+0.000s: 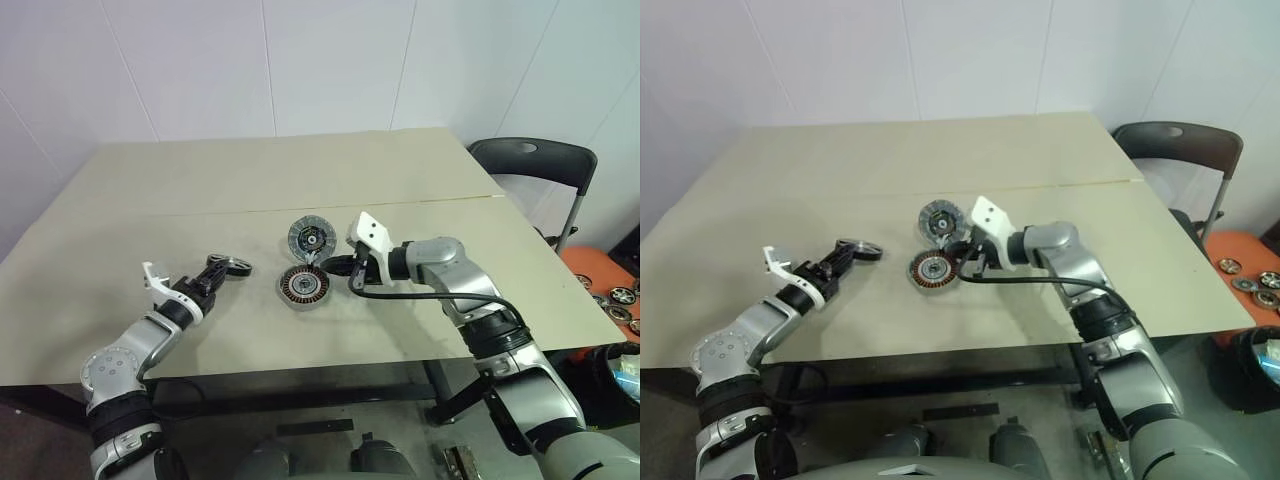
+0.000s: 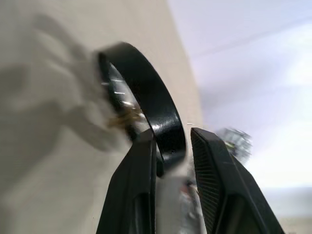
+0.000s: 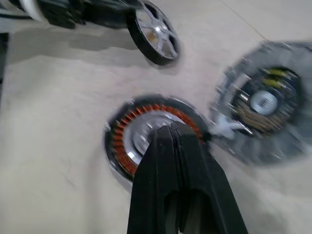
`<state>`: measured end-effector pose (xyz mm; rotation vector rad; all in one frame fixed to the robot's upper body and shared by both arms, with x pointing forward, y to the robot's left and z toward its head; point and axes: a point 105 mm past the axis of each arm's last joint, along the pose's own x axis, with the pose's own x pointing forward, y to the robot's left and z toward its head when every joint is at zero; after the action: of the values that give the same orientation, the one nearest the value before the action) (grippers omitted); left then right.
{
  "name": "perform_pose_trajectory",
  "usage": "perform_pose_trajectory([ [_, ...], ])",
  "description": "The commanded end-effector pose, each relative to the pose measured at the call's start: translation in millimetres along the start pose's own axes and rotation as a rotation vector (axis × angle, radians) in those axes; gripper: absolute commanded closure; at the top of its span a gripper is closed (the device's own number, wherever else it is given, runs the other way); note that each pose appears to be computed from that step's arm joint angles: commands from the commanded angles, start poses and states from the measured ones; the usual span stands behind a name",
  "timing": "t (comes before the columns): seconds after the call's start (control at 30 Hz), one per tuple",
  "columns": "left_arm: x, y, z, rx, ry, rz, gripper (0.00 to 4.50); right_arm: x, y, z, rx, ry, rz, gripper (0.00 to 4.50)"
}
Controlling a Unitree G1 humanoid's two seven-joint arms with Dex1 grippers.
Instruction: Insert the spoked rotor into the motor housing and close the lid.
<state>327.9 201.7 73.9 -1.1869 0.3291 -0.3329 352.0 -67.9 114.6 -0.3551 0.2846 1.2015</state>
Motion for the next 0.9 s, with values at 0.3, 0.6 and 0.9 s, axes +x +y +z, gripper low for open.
perform_pose_trajectory([
  [0.3,16.3,-2.4,-8.8,0.025,0.045,0.005,4.23,-17.2,-10.7,6.8,-0.014,-0.024,-0.041,4.5],
  [0.6,12.4,8.1,-7.1,0.012,0.024,0.043,4.47,-13.5,-10.5,4.6,-0.012,-0.02,-0.042,4.5],
  [0.9,14.1,11.9,-41.7,0.048,0.142,0.062,3.45,-10.8,-10.6,1.1,-0.014,-0.011,-0.047,4.5],
])
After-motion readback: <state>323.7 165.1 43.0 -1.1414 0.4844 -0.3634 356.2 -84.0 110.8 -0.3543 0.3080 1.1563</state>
